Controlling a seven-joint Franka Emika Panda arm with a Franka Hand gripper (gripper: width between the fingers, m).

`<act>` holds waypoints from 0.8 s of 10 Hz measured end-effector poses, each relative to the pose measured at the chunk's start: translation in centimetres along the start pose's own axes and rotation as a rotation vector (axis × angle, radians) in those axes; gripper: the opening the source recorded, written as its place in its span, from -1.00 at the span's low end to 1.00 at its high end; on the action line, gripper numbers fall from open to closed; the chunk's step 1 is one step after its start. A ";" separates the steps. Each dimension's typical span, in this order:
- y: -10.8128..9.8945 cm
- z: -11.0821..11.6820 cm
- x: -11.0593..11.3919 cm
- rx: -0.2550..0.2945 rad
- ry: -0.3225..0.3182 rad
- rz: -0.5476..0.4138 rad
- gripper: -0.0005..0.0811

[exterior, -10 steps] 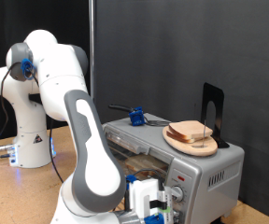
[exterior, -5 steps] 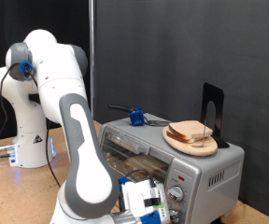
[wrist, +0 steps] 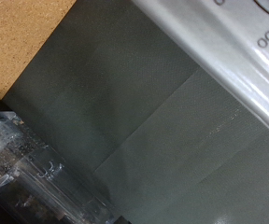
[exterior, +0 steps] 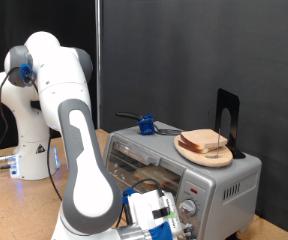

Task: Make a piece of toast with the oven

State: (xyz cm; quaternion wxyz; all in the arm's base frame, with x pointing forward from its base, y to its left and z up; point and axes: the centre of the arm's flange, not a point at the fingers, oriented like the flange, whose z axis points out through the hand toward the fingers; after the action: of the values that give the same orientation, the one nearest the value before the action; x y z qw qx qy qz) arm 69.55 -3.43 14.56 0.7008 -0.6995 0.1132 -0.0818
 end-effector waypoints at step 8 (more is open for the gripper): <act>1.7 -1.5 -0.6 -0.180 -0.023 0.344 -0.21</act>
State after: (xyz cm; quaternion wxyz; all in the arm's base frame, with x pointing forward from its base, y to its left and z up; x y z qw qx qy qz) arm 68.45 -4.66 12.89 0.6403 -0.7305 0.2301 0.0576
